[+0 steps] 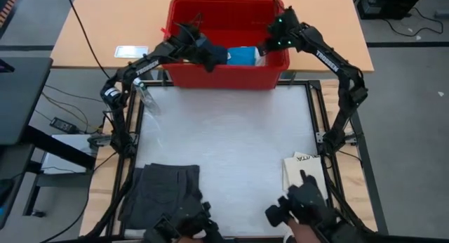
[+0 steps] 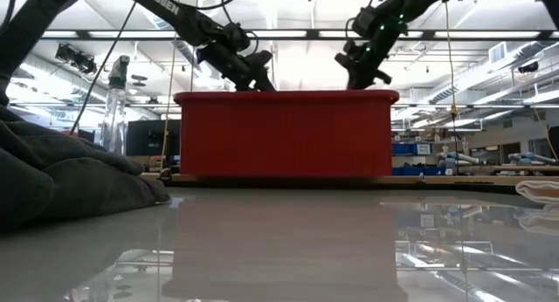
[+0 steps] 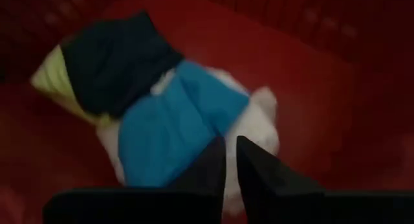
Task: Fold laundry
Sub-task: Fold the blue shorts
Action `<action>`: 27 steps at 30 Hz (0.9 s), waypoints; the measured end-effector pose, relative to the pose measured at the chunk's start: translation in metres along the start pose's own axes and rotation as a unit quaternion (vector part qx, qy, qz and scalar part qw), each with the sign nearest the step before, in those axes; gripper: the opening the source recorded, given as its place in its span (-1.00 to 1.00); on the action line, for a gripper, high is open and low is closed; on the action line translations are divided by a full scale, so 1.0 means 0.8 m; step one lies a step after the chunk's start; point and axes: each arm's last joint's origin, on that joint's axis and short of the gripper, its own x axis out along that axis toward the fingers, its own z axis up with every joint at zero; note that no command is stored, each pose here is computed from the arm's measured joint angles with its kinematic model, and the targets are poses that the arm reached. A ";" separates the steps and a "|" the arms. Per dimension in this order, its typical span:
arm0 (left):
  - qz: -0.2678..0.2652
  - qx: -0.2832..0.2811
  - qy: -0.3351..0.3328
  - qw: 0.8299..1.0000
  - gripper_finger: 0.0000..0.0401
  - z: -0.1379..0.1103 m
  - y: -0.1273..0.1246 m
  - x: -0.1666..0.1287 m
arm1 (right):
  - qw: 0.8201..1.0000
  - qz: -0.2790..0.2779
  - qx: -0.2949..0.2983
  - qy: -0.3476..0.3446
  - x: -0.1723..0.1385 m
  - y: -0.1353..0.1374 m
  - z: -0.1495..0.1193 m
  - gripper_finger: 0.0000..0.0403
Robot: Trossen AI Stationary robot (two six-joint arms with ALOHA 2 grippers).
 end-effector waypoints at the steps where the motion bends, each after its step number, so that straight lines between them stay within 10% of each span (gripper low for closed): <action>1: -0.005 0.001 0.011 1.000 -0.10 -0.004 -0.004 0.006 | 1.000 0.008 -0.006 -0.006 0.008 0.001 0.001 -0.71; 14: 0.005 0.025 0.051 0.998 -0.14 -0.019 -0.032 0.031 | 0.992 0.091 -0.046 0.071 0.107 0.015 -0.031 -0.09; 27: 0.123 0.004 0.016 0.992 -0.14 -0.009 0.006 0.014 | 0.987 0.114 -0.034 0.107 0.120 0.024 -0.043 -0.04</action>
